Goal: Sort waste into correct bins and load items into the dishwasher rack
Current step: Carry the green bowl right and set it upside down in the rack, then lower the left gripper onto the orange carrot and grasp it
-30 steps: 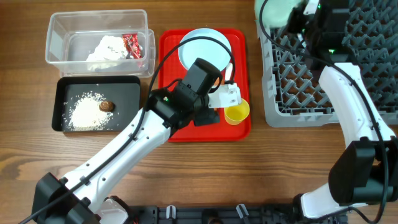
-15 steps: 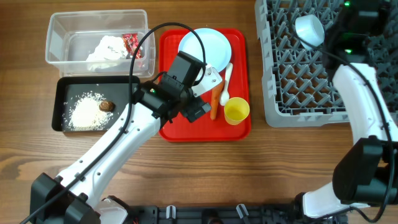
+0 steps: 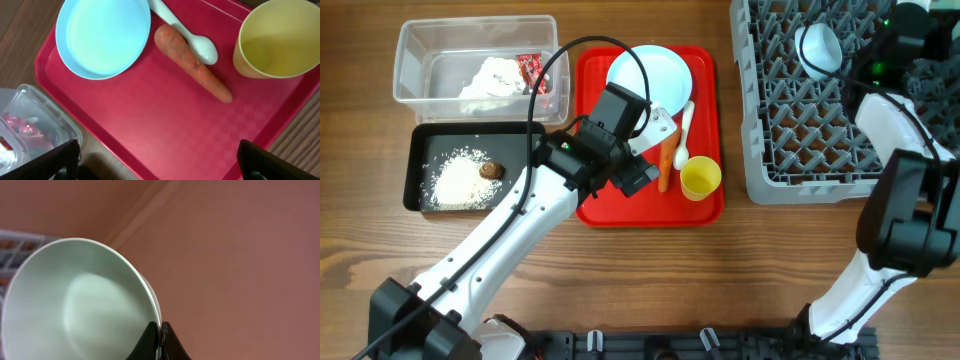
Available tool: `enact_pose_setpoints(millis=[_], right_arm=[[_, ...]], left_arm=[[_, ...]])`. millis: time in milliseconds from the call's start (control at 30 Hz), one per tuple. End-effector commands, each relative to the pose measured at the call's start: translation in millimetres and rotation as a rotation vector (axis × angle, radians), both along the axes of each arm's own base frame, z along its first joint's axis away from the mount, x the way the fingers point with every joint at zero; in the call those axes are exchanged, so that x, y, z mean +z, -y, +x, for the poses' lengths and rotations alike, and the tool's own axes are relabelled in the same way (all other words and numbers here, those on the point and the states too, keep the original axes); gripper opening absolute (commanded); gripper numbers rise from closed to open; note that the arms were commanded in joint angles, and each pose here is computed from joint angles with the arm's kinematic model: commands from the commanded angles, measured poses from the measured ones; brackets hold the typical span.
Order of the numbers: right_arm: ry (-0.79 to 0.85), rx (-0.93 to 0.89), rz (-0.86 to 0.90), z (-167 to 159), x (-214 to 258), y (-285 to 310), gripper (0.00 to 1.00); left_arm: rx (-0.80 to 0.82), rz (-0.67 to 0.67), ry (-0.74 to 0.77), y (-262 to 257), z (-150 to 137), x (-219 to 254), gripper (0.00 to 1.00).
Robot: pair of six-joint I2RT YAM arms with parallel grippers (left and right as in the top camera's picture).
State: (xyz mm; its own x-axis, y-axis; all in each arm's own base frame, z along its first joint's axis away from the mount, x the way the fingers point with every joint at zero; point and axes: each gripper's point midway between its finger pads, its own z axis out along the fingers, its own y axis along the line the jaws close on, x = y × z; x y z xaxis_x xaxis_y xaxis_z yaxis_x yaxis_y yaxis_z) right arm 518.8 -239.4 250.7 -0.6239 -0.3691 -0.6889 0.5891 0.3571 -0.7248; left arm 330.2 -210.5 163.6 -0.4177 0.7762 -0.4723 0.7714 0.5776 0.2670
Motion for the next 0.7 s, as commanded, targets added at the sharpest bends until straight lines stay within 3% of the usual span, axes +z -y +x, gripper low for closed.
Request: enact_pose_setpoints(millis=[0, 267, 667], right_arm=[[-0.093, 0.022, -0.043, 11.1, -21.3, -1.6, 0.04], [-0.019, 0.097, -0.085, 25.8, -14.5, -8.4, 0.04], [-0.182, 0.118, -0.123, 36.2, -61.8, -7.6, 0.04]], left_arm=[[0.014, -0.019, 0.018, -0.6, 0.8, 8.8, 1.00], [0.014, -0.019, 0.018, -0.6, 0.8, 8.8, 1.00], [0.014, -0.019, 0.018, -0.6, 0.8, 8.8, 1.00]])
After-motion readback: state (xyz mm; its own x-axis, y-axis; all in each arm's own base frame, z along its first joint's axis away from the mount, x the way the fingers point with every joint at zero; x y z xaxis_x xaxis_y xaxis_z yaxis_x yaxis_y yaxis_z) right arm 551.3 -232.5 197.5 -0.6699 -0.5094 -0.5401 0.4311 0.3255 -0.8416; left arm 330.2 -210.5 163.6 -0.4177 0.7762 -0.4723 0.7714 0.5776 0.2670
